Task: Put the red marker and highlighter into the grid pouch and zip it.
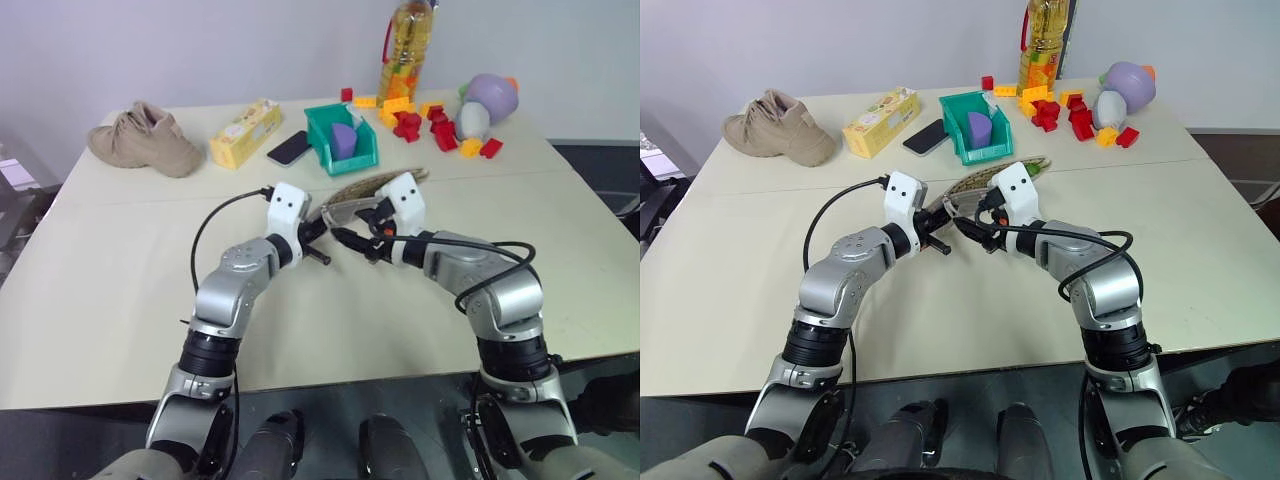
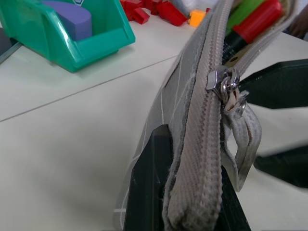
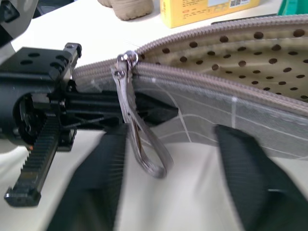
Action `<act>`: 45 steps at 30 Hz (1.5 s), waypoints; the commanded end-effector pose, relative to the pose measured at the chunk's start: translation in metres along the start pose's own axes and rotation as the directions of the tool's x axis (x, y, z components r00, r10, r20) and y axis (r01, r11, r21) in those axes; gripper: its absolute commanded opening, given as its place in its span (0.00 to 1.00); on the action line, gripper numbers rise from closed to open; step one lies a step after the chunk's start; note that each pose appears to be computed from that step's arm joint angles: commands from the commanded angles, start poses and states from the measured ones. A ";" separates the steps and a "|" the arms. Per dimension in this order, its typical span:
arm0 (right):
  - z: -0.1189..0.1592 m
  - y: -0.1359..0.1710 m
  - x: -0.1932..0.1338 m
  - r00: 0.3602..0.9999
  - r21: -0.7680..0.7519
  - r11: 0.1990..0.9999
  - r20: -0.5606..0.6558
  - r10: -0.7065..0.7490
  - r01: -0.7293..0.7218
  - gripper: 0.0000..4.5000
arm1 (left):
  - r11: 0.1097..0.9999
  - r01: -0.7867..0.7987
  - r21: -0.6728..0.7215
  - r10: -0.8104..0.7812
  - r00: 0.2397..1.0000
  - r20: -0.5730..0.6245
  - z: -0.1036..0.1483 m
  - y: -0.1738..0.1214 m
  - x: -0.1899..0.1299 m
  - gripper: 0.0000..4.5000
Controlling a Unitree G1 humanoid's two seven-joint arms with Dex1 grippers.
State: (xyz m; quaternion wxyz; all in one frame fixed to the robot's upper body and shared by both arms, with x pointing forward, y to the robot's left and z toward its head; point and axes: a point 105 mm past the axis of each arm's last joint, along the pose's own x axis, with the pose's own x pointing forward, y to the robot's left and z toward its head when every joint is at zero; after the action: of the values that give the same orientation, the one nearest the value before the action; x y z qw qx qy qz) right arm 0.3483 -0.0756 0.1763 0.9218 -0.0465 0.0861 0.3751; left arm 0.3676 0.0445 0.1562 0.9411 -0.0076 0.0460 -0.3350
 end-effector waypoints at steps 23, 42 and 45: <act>0.058 -0.047 -0.044 0.986 -0.201 0.968 0.100 -0.135 0.153 0.02 | 0.978 -0.108 0.181 0.103 0.994 0.035 0.002 0.041 -0.024 0.00; 0.016 0.034 0.023 0.994 -0.010 0.997 0.075 0.082 -0.082 0.69 | 0.996 -0.078 -0.034 0.081 0.993 0.090 0.011 0.025 -0.022 0.00; 0.016 0.036 0.030 0.993 -0.004 0.996 0.081 0.085 -0.085 0.69 | 0.997 -0.073 -0.035 0.076 0.993 0.091 0.013 0.024 -0.022 0.00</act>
State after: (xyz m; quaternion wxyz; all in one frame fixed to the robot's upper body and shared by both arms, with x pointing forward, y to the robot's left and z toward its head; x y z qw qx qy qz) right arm 0.3447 -0.0341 0.1675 0.9076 -0.0215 0.0877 0.4099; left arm 0.3703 0.0799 0.1577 0.9559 -0.0378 0.0293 -0.2896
